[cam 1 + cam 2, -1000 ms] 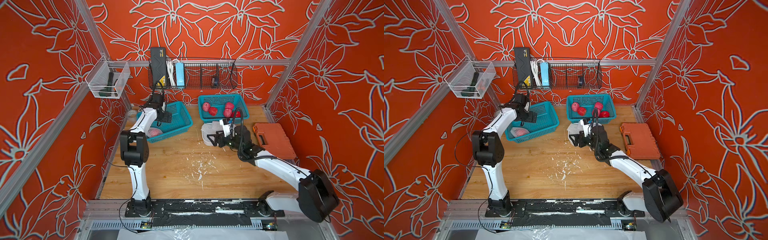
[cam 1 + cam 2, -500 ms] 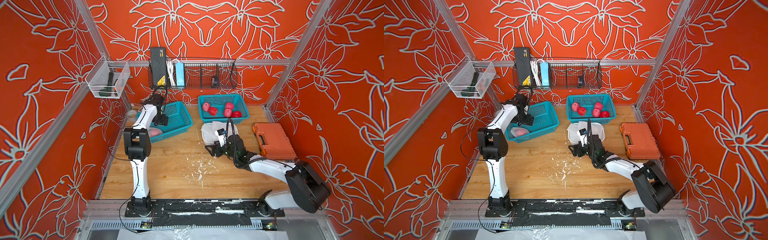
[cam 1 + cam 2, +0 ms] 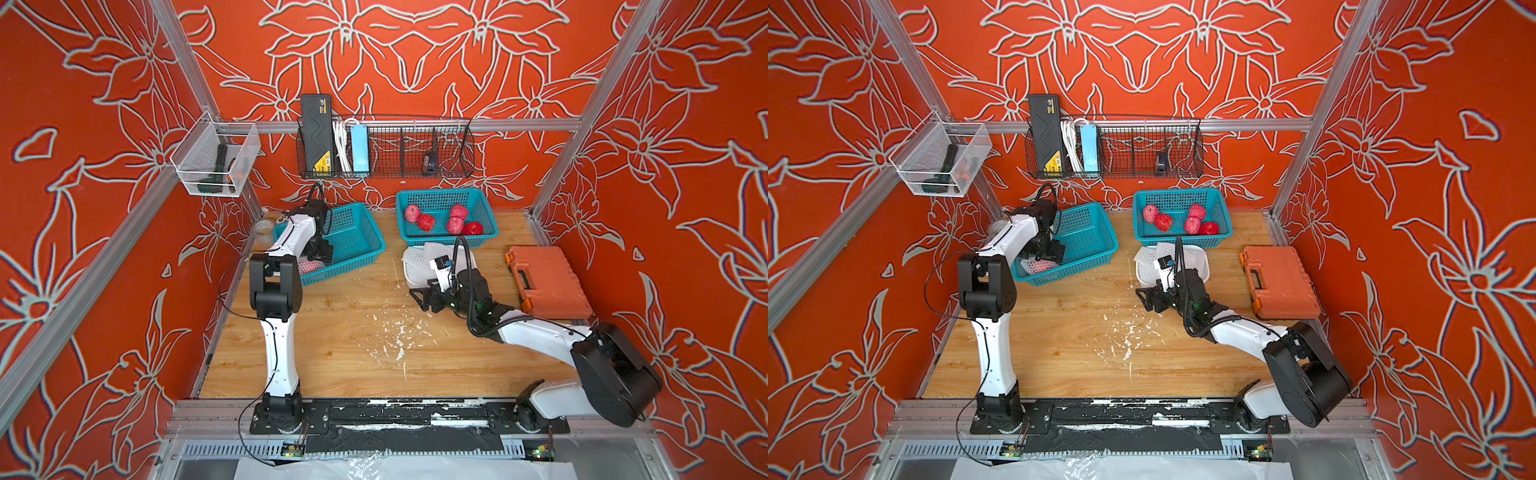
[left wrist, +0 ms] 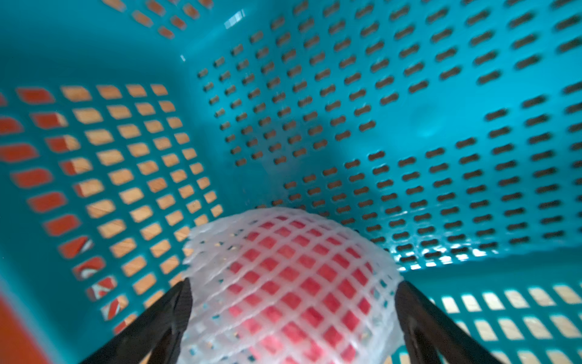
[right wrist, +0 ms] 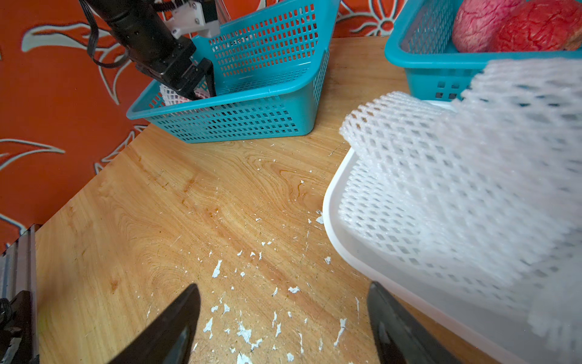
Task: Remove foam nets from apples
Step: Pick up the apple from the basket.
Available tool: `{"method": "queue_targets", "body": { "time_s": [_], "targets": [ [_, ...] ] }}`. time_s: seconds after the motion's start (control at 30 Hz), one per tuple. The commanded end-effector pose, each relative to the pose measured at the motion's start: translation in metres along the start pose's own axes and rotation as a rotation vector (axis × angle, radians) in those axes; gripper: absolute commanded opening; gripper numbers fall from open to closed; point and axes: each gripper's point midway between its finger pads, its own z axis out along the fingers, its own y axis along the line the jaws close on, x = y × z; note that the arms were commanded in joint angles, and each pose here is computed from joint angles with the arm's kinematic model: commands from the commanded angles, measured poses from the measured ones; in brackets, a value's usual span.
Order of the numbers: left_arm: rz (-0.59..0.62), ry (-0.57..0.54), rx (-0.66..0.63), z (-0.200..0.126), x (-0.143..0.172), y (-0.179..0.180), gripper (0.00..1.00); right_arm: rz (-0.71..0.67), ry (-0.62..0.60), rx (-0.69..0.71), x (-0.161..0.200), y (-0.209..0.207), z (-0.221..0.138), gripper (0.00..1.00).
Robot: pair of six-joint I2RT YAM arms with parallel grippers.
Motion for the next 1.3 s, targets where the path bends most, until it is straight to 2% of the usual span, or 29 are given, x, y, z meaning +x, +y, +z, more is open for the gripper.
{"method": "queue_targets", "body": {
  "time_s": [0.0, 0.43, 0.73, 1.27],
  "targets": [
    [-0.022, 0.024, -0.013, 0.01, 0.006, -0.001, 0.98, -0.014, -0.027, 0.002, -0.004, 0.002, -0.002, 0.83],
    [-0.028, 0.054, 0.013, 0.039, 0.016, -0.013, 0.96, -0.01, -0.02, 0.02, -0.002, -0.002, 0.0, 0.83],
    [-0.046, -0.003, 0.051, 0.03, 0.007, -0.019, 0.77, -0.008, -0.017, 0.032, -0.001, -0.004, 0.0, 0.83],
    [-0.055, -0.081, 0.061, -0.001, -0.012, -0.013, 0.57, -0.005, -0.007, 0.057, 0.0, -0.008, 0.001, 0.83]
  ]
}}
